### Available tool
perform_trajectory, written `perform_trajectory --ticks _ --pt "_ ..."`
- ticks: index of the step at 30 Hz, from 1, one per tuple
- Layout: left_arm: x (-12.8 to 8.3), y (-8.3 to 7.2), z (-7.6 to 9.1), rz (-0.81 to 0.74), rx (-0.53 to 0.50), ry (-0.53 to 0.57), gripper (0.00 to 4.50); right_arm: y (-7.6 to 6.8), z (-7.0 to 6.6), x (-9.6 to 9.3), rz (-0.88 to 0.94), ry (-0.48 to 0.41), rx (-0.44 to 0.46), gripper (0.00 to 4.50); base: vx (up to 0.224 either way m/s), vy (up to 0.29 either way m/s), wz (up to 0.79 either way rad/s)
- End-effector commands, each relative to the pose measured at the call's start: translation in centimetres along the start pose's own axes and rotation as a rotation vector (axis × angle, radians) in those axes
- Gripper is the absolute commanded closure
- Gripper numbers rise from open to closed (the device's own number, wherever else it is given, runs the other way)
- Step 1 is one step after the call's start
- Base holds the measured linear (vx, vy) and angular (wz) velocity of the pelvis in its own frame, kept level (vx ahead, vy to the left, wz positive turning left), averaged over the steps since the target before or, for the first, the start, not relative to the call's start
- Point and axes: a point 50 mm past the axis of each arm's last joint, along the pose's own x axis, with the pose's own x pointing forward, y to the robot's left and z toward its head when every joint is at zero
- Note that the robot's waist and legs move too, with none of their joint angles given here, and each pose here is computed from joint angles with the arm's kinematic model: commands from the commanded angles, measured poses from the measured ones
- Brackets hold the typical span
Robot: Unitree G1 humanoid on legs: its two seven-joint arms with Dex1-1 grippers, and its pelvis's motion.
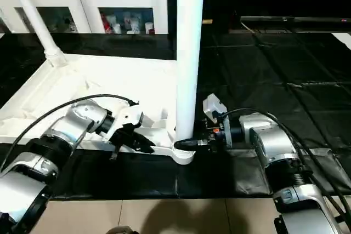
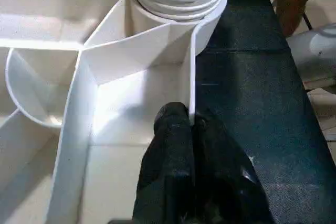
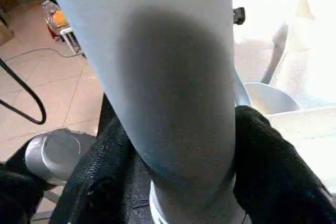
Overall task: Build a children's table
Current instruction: Rotate leg to tighten
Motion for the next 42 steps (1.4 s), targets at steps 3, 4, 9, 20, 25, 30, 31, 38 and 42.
perform_trajectory --ticks 3,4,9,20,25,30,31,38,42 --pt "0.1 0.9 1.7 0.076 0.007 -0.066 4.5 0.5 -0.4 0.9 0.036 -0.005 0.003 2.26 0.0 0.0 0.0" --pt "0.1 0.9 1.7 0.076 0.007 -0.066 4.5 0.5 -0.4 0.9 0.036 -0.005 0.003 2.32 0.0 0.0 0.0" --pt "0.5 1.2 2.0 0.112 -0.018 -0.095 4.5 0.6 -0.6 1.4 -0.002 -0.043 0.013 2.41 0.0 0.0 0.0" --pt "2.6 4.2 5.5 0.463 -0.221 -0.218 4.5 -3.2 0.7 6.8 -0.552 -0.202 0.186 2.46 0.0 0.0 0.0" --pt "3.2 4.8 6.7 0.552 -0.254 -0.239 4.5 -4.1 1.6 9.4 -0.671 -0.125 0.173 2.46 0.0 0.0 0.0" --pt "3.2 4.8 6.4 0.549 -0.243 -0.22 4.5 -4.0 2.3 9.9 -0.652 -0.187 0.17 1.82 0.0 0.0 0.0" --pt "3.2 4.8 6.2 0.547 -0.243 -0.215 4.5 -4.0 2.3 9.9 -0.643 -0.195 0.169 1.8 0.0 0.0 0.0" --pt "2.6 4.4 4.8 0.52 -0.213 -0.179 4.5 -4.0 1.7 8.9 -0.641 -0.186 0.132 1.23 0.0 0.0 0.0" --pt "1.5 3.6 2.9 0.446 -0.135 -0.122 4.5 -3.5 0.8 6.3 -0.572 -0.196 0.075 0.8 0.0 0.0 0.0"
